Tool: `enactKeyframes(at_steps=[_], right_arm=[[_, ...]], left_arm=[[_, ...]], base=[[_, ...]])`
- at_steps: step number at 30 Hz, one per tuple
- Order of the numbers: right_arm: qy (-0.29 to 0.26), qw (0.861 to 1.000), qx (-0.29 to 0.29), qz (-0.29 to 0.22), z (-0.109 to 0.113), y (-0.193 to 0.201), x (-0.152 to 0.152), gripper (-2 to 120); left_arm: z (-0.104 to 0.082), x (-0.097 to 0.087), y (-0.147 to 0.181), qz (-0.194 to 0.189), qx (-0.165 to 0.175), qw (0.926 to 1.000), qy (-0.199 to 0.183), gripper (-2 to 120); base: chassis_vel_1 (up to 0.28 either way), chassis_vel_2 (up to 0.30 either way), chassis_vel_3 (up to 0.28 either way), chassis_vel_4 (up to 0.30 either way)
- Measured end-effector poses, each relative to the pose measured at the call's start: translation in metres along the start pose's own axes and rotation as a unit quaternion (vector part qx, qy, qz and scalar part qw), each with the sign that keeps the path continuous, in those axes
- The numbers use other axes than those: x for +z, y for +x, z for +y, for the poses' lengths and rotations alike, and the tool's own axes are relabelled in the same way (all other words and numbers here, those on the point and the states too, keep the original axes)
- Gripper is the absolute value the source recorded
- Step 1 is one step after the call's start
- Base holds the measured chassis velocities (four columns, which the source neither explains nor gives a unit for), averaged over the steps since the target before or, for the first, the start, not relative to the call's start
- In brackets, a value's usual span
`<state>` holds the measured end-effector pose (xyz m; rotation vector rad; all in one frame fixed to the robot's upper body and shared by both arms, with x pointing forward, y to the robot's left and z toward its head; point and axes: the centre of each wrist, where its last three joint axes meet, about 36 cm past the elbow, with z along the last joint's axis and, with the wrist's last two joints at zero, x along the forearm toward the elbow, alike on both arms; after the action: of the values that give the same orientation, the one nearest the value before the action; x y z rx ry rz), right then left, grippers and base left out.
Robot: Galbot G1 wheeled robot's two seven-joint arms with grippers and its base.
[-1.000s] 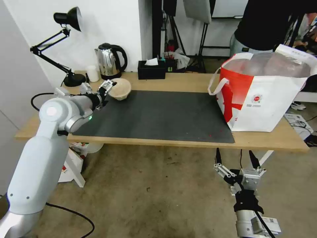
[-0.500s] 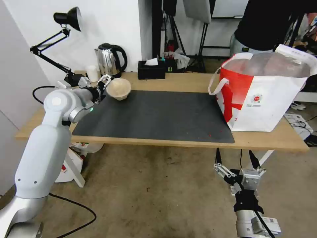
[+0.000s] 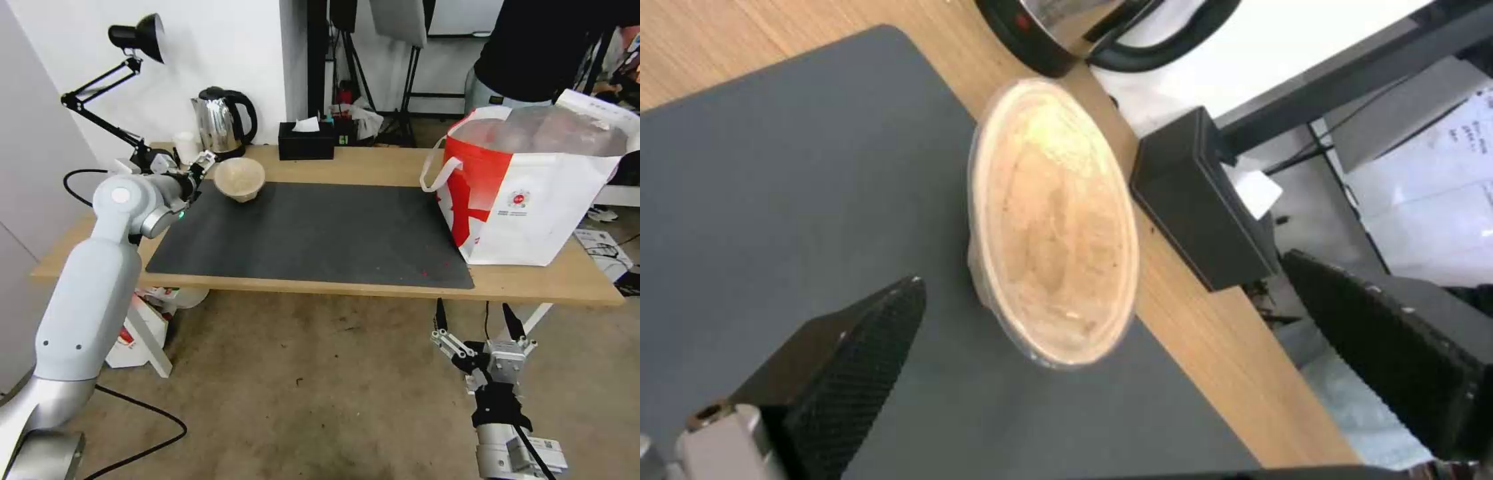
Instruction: Pick up the trash from the table and place it into the takeout bag.
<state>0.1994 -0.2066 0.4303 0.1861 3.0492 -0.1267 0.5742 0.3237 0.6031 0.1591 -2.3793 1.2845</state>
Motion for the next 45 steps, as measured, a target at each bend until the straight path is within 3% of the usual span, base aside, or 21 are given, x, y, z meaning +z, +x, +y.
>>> enactKeyframes(at_steps=[8,11,19,45], right_arm=[[0.0,1.0,0.0,0.0,0.0,0.0,0.0,100],[0.0,1.0,0.0,0.0,0.0,0.0,0.0,100],[0.0,1.0,0.0,0.0,0.0,0.0,0.0,100],[0.0,1.0,0.0,0.0,0.0,0.0,0.0,100]], left_arm=[[0.003,0.001,-0.022,0.003,-0.009,1.0,-0.001,100],[-0.009,-0.001,-0.038,0.009,-0.007,0.9999,-0.007,100],[-0.011,-0.003,-0.057,0.009,-0.018,0.9997,-0.012,100],[0.008,0.001,-0.096,0.006,-0.044,0.9989,-0.012,100]], base=[[0.0,0.0,0.0,0.0],[0.0,0.0,0.0,0.0],[0.0,0.0,0.0,0.0],[0.0,0.0,0.0,0.0]])
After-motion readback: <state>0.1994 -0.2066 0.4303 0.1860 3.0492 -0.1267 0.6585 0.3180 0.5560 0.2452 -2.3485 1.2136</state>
